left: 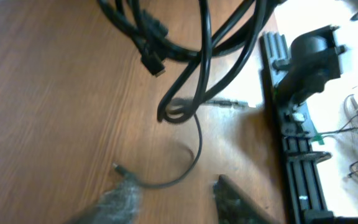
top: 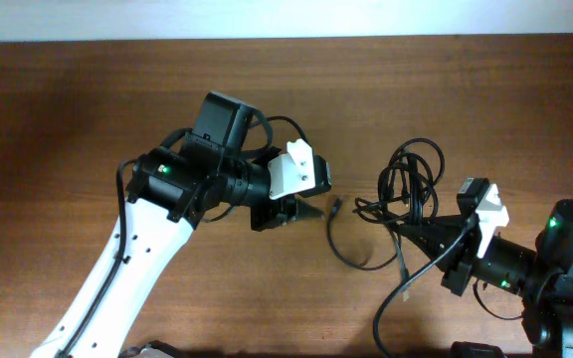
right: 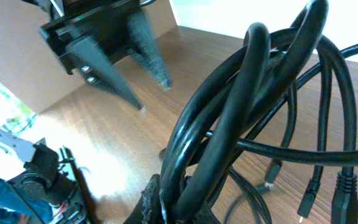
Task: Untangle cables
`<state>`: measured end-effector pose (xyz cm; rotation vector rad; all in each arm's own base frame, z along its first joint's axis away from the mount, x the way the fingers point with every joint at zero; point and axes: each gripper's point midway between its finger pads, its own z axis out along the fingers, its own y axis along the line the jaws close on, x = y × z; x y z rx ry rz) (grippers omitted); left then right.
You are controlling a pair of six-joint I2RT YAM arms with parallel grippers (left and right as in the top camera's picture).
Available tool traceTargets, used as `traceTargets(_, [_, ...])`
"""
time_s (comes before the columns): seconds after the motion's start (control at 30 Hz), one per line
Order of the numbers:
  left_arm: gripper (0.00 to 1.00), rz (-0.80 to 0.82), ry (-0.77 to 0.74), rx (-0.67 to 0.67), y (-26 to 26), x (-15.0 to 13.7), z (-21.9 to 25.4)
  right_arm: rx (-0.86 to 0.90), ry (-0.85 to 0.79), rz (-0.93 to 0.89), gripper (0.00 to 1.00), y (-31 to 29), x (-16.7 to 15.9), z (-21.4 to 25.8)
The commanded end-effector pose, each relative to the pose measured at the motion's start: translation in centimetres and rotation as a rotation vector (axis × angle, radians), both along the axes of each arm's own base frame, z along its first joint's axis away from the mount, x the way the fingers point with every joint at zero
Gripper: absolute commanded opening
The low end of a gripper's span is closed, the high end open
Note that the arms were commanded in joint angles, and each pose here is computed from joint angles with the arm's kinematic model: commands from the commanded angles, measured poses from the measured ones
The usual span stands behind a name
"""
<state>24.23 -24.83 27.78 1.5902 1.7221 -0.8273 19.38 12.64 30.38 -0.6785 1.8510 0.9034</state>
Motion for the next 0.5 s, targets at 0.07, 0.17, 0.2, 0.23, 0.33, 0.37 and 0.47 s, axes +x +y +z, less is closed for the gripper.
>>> traceTargets(0.07, [0.79, -0.09, -0.058, -0.159, -1.7, -0.3, 3.0, 0.096, -0.064, 0.159, 0.04, 1.6, -2.3, 2.4])
traceTargets(0.17, [0.99, -0.014, -0.007, -0.231, -2.5, 1.0, 4.8, 0.102, -0.048, 0.162, 0.04, 1.6, -2.5, 2.3])
traceTargets(0.2, [0.99, -0.024, -0.007, -0.251, -2.7, 0.9, 5.2, 0.109, -0.049, 0.172, 0.04, 1.7, -2.7, 2.4])
traceTargets(0.23, [0.99, -0.041, -0.002, -0.267, -2.8, 0.6, 5.5, 0.115, -0.068, 0.196, 0.04, 1.9, -3.0, 2.6])
traceTargets(0.33, [0.99, -0.021, 0.048, -0.267, -3.0, 0.6, 5.3, 0.145, -0.08, 0.241, 0.04, 2.2, -3.7, 3.2])
traceTargets(0.37, [0.99, -0.013, 0.063, -0.265, -3.0, 0.6, 5.3, 0.149, -0.091, 0.255, 0.04, 2.3, -3.9, 3.3])
traceTargets(0.47, [0.99, 0.02, 0.153, -0.278, -4.0, 0.5, 5.4, 0.159, -0.106, 0.277, 0.04, 2.4, -4.2, 3.6])
